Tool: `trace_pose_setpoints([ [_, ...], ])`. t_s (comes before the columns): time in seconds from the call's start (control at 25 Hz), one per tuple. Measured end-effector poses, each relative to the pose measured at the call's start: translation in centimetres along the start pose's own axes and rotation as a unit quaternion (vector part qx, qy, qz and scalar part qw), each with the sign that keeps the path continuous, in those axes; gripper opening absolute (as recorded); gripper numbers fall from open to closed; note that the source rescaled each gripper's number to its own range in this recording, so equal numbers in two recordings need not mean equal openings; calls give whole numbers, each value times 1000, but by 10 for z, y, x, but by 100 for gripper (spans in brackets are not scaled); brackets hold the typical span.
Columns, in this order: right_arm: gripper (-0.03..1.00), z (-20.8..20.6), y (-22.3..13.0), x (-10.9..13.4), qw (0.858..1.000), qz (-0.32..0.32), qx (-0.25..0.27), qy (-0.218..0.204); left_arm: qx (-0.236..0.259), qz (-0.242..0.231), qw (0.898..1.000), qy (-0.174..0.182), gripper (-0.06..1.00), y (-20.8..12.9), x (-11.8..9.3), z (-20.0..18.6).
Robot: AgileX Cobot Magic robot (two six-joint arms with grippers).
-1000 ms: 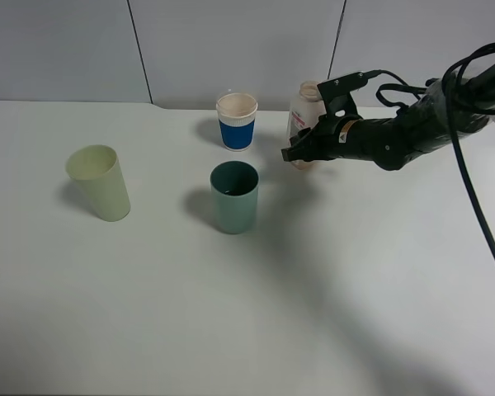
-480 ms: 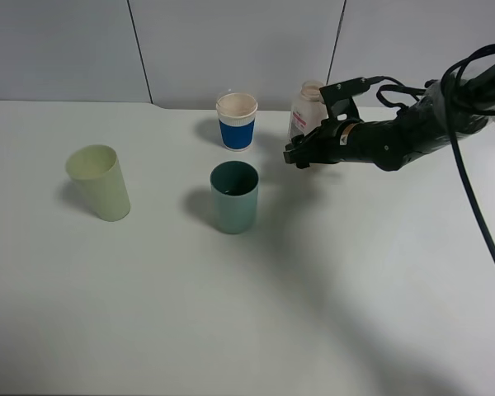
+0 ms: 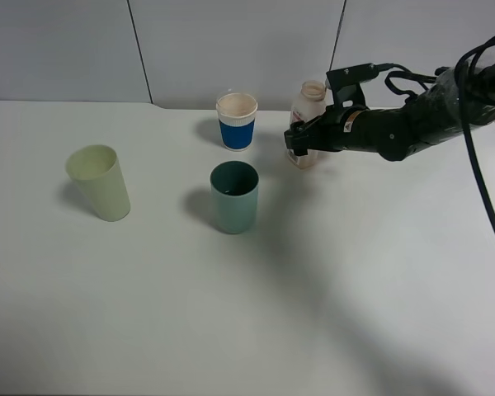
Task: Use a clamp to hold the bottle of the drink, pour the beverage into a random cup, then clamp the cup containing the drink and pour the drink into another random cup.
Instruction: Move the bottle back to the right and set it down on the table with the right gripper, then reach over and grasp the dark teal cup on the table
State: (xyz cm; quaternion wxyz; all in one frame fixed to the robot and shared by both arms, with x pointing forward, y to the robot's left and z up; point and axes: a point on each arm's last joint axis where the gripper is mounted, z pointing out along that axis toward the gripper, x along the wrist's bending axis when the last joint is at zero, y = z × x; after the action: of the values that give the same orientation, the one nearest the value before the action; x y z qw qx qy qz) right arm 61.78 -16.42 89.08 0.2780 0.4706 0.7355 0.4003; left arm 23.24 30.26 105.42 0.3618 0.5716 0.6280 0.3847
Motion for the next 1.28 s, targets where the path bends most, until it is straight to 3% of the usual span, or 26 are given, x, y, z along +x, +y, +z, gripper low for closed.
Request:
trace_pose_setpoints([
  [0.4, 98, -1, -9, -1, 998, 1, 57, -4, 0, 0, 1000, 0, 76, 0, 0, 0],
  [1.0, 100, -30, 15, -3, 996, -1, 91, -14, 0, 0, 1000, 0, 76, 0, 0, 0],
  [1.28, 100, -56, 42, -4, 998, -6, 65, -20, 0, 0, 1000, 0, 76, 0, 0, 0],
])
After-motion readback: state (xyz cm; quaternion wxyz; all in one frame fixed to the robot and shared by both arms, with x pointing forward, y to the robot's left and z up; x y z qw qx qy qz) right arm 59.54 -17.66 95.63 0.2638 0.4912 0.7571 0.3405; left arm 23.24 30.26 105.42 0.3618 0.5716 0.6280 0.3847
